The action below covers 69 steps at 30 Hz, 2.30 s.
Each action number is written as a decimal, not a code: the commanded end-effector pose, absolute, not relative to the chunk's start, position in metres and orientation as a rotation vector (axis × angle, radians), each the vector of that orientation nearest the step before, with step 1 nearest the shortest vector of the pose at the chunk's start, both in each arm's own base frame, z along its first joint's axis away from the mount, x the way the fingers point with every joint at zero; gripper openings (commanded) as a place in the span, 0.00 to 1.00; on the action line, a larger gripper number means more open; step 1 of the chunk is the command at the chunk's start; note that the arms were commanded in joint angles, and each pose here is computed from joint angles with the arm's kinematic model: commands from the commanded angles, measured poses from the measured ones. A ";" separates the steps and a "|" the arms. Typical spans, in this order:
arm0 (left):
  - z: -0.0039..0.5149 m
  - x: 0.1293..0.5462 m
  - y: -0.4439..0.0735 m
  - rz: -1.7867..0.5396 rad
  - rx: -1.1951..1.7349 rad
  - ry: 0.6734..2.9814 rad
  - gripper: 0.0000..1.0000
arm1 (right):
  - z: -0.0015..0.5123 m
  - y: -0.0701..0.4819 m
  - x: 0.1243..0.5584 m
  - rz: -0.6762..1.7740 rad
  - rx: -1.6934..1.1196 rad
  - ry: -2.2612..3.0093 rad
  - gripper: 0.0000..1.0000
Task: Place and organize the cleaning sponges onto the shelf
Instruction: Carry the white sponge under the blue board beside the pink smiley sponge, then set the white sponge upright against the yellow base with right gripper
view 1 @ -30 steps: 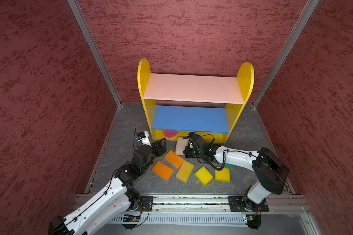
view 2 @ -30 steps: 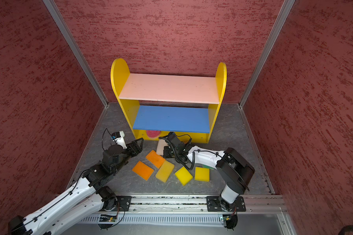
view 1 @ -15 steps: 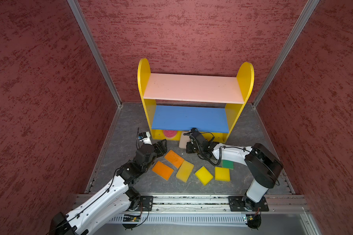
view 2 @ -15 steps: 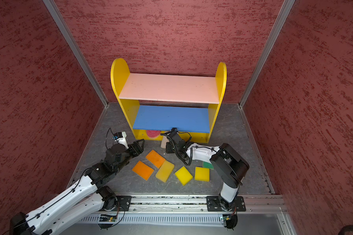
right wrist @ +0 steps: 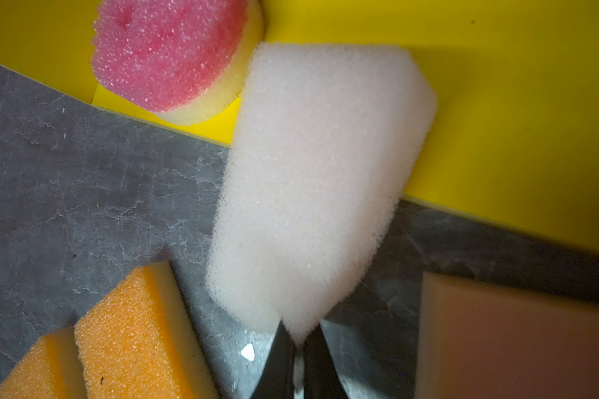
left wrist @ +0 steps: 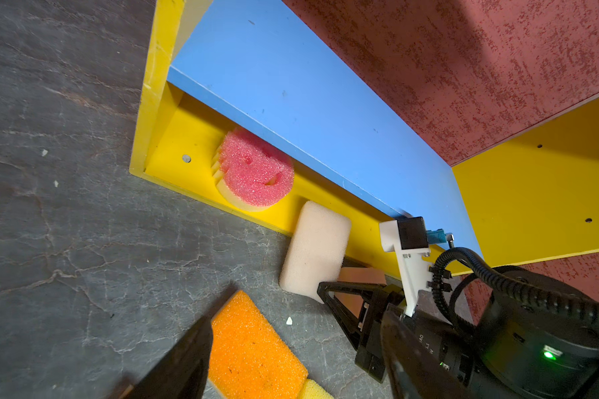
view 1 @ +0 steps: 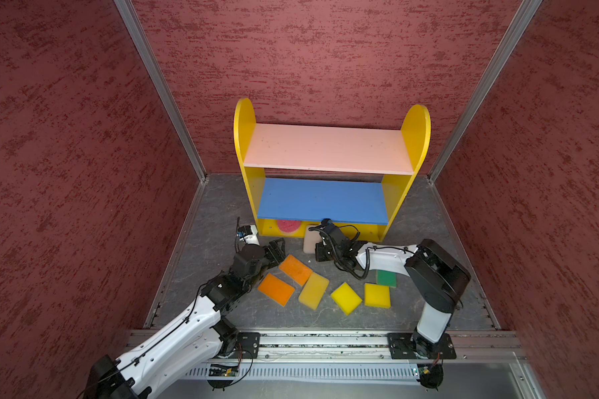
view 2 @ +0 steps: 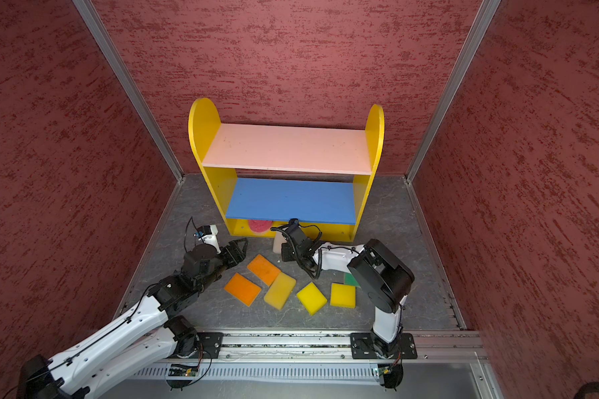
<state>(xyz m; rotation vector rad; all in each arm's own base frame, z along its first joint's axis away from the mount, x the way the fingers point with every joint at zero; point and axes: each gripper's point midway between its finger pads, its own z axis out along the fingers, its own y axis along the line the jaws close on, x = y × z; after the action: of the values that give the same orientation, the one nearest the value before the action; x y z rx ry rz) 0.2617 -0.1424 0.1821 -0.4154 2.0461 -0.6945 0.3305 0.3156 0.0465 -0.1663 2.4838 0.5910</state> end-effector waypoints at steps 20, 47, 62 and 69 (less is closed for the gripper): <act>0.183 0.260 -0.144 -0.719 -0.417 2.047 0.77 | 0.098 0.305 0.351 1.117 0.381 2.057 0.08; 0.179 0.255 -0.138 -0.708 -0.427 2.050 0.78 | 0.055 0.300 0.381 1.054 0.908 1.964 0.20; 0.170 0.255 -0.139 -0.693 -0.426 2.076 0.93 | 0.049 0.287 0.367 0.998 0.901 2.005 0.48; 0.166 0.257 -0.143 -0.689 -0.408 2.096 0.99 | 0.048 0.274 0.350 0.994 0.881 2.028 0.49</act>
<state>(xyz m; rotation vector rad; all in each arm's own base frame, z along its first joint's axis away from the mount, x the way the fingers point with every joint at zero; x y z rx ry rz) 0.2565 -0.1425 0.1676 -0.4201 2.0939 -0.6907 0.3577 0.2845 0.0473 0.8530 2.0344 1.0136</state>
